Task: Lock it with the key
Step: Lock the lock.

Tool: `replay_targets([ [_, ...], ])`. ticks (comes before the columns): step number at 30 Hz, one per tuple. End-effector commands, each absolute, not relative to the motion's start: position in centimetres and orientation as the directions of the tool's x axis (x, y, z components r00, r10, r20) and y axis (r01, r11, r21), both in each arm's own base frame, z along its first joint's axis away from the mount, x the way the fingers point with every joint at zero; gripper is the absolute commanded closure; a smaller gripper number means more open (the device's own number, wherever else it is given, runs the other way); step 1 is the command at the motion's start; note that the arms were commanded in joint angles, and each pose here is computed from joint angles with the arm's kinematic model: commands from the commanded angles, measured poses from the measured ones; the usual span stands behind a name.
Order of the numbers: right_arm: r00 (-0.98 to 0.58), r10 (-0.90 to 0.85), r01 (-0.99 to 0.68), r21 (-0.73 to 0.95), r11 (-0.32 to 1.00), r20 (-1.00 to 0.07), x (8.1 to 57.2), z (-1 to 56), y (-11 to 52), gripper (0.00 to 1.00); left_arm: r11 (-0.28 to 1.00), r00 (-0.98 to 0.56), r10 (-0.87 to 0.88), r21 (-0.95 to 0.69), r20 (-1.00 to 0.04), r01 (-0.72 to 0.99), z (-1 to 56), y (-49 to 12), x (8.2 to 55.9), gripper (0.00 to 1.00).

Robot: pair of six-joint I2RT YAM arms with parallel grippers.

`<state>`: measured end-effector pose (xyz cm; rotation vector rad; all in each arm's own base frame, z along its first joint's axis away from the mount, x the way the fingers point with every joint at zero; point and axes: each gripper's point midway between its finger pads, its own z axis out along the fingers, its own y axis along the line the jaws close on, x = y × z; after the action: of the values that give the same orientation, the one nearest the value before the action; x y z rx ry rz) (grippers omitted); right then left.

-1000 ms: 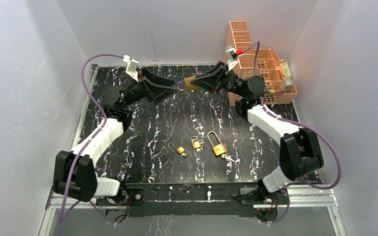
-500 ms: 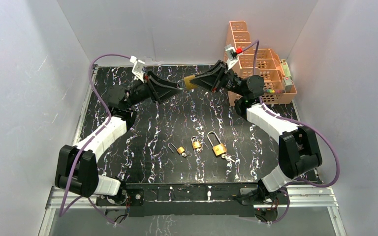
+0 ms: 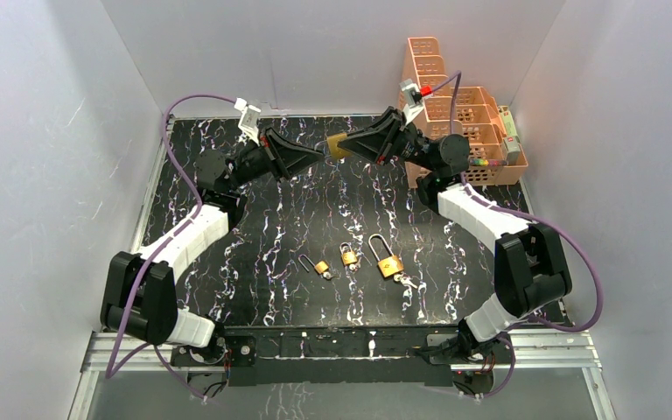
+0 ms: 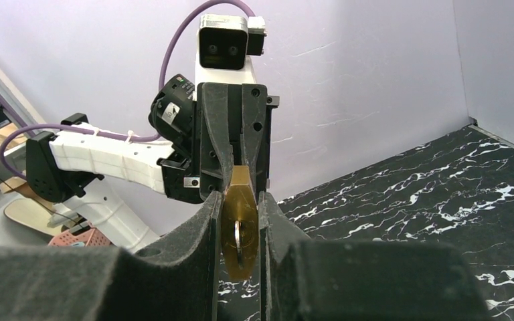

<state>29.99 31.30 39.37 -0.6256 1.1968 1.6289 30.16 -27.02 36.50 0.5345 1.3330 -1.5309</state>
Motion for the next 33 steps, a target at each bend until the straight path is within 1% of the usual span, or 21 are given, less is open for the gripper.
replay_targets([
  [1, -0.275, 0.455, -0.954, 0.299, -0.019, -0.847, 29.2, 42.7, 30.6, 0.83, 0.118, -0.275, -0.444, -0.36, -0.853, 0.926, 39.3, -26.5, 29.4, 1.0],
  [2, -0.273, 0.448, -0.951, 0.308, 0.004, -0.851, 29.4, 42.4, 30.3, 0.69, 0.126, -0.266, -0.447, -0.354, -0.854, 0.927, 39.4, -26.3, 29.4, 1.0],
  [3, -0.266, 0.441, -0.951, 0.308, 0.025, -0.857, 29.5, 42.2, 29.9, 0.62, 0.133, -0.255, -0.449, -0.347, -0.856, 0.928, 39.5, -26.0, 29.3, 1.0],
  [5, -0.263, 0.43, -0.945, 0.32, 0.065, -0.864, 29.8, 41.6, 28.9, 0.53, 0.15, -0.244, -0.452, -0.343, -0.858, 0.927, 39.5, -25.4, 29.5, 1.0],
  [7, -0.249, 0.43, -0.945, 0.315, 0.089, -0.868, 29.7, 41.6, 27.9, 0.42, 0.159, -0.235, -0.454, -0.338, -0.859, 0.928, 39.7, -25.0, 29.5, 1.0],
  [9, -0.239, 0.425, -0.945, 0.31, 0.105, -0.873, 29.7, 41.5, 27.4, 0.35, 0.162, -0.232, -0.455, -0.336, -0.86, 0.928, 39.8, -24.8, 29.6, 1.0],
  [13, -0.225, 0.416, -0.946, 0.3, 0.125, -0.881, 29.8, 41.5, 27.2, 0.34, 0.15, -0.247, -0.448, -0.345, -0.859, 0.927, 39.7, -25.0, 29.8, 1.0],
  [25, -0.234, 0.388, -0.948, 0.297, 0.11, -0.891, 31.3, 41.0, 28.1, 0.35, 0.127, -0.266, -0.439, -0.352, -0.858, 0.927, 40.0, -25.2, 29.9, 1.0],
  [28, -0.246, 0.383, -0.947, 0.305, 0.101, -0.89, 31.4, 40.8, 28.3, 0.37, 0.123, -0.269, -0.437, -0.353, -0.859, 0.927, 40.0, -25.3, 30.0, 1.0],
  [33, -0.253, 0.382, -0.95, 0.304, 0.078, -0.889, 31.2, 40.7, 28.7, 0.47, 0.122, -0.274, -0.434, -0.357, -0.858, 0.926, 39.8, -25.4, 30.2, 1.0],
])
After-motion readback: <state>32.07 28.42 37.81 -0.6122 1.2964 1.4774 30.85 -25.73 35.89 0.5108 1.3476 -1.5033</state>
